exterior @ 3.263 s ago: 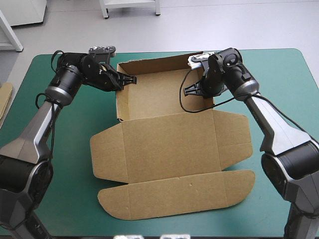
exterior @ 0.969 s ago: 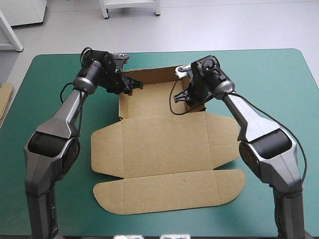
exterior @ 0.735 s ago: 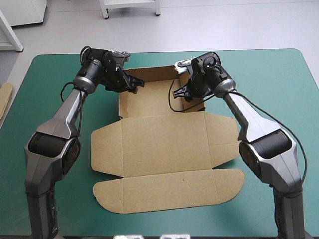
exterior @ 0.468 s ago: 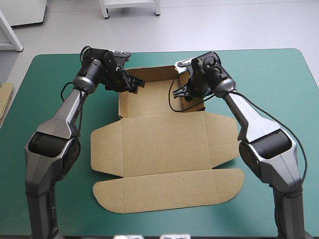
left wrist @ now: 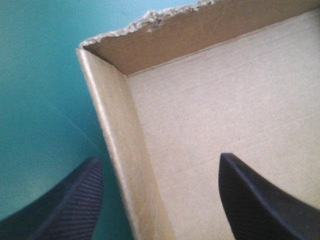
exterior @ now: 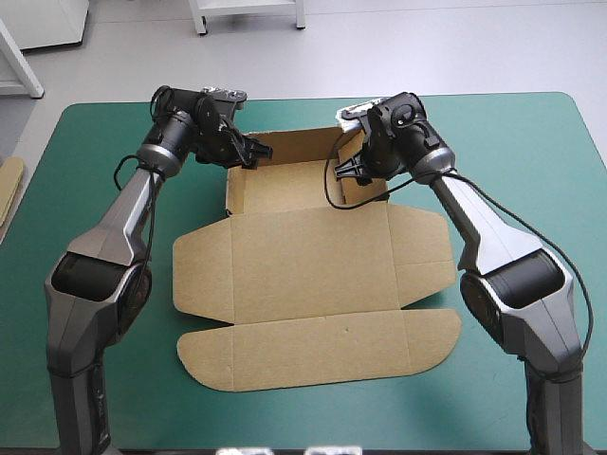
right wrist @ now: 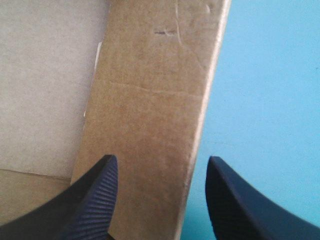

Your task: Fold the box

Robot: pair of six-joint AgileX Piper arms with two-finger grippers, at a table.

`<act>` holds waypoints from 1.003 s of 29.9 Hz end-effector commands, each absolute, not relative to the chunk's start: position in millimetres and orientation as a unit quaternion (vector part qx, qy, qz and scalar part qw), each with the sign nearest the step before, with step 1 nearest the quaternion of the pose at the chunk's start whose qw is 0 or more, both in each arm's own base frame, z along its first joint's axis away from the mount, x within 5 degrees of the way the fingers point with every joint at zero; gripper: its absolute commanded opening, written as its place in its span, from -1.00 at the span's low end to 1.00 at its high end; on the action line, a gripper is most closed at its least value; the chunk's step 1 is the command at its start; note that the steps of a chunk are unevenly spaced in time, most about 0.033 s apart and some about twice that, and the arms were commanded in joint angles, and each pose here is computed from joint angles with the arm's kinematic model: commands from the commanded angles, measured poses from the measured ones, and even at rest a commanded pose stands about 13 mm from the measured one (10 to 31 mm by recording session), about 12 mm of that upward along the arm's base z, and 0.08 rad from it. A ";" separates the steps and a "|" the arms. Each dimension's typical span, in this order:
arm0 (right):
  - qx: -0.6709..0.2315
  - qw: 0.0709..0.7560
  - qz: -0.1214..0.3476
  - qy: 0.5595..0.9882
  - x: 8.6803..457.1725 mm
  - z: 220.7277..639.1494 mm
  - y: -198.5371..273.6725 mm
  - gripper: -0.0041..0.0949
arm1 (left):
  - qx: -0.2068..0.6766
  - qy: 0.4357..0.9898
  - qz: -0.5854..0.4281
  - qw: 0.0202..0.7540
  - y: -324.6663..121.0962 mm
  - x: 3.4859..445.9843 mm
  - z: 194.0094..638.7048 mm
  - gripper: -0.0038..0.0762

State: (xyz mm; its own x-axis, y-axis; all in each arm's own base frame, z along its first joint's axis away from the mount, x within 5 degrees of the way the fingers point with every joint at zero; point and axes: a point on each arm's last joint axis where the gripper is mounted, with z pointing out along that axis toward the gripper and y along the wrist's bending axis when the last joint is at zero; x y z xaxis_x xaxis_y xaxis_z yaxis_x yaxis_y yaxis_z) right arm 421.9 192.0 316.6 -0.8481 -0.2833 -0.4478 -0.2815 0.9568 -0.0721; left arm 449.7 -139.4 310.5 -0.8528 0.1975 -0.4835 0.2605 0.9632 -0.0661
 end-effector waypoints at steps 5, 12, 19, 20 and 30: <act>-0.141 0.320 0.014 0.937 396.2 387.1 178.6 0.10 | 0.129 0.923 -0.087 0.352 -131.8 416.3 396.1 0.30; -0.150 0.362 0.042 0.919 367.0 431.3 168.0 0.10 | 0.161 0.904 -0.120 0.378 -128.8 381.9 438.0 0.30; -0.152 0.385 0.060 0.909 342.9 459.6 158.6 0.09 | 0.207 0.899 -0.145 0.359 -129.6 357.8 448.7 0.30; -0.155 0.384 0.067 0.908 340.7 461.0 159.1 0.09 | 0.215 0.897 -0.155 0.354 -130.9 354.0 447.0 0.29; -0.164 0.383 0.066 0.907 322.3 464.7 151.2 0.09 | 0.207 0.870 -0.208 0.395 -117.1 283.0 425.9 0.20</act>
